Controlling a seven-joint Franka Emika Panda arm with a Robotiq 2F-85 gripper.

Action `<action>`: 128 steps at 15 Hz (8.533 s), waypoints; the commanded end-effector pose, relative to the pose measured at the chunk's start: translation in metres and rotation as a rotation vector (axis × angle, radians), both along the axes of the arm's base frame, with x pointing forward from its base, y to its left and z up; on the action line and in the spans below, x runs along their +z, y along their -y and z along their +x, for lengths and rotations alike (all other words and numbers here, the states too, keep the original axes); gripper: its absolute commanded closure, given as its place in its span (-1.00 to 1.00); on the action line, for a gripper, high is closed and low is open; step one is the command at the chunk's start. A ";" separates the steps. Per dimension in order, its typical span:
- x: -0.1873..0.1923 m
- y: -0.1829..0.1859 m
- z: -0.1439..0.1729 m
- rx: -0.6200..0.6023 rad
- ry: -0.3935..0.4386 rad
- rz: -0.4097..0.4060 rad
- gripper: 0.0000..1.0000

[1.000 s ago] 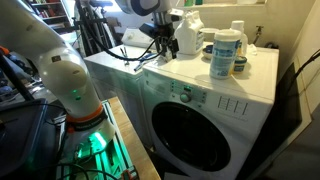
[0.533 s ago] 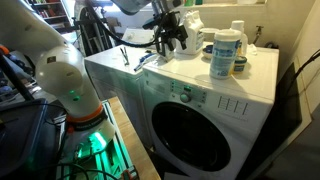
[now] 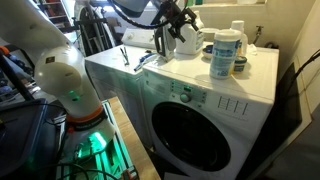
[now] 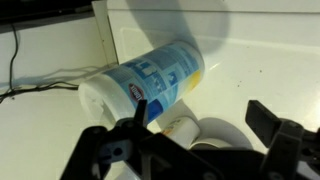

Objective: Close the top of the white bottle

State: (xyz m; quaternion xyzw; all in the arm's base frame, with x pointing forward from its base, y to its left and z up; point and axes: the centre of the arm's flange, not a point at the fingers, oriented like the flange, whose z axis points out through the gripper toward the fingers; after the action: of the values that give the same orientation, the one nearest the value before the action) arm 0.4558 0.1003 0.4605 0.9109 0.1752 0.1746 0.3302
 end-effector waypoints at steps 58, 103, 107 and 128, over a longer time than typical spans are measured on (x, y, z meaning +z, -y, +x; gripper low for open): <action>0.019 0.033 0.038 -0.073 0.188 0.134 -1.00; 0.062 0.127 0.048 -0.294 0.348 0.075 -1.00; 0.050 0.143 0.042 -0.335 0.362 0.122 -1.00; 0.047 0.169 0.018 -0.438 0.449 0.456 -1.00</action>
State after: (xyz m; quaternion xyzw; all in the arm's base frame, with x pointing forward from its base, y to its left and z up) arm 0.4923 -0.0718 0.4965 0.9130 -0.1217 0.3299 0.2069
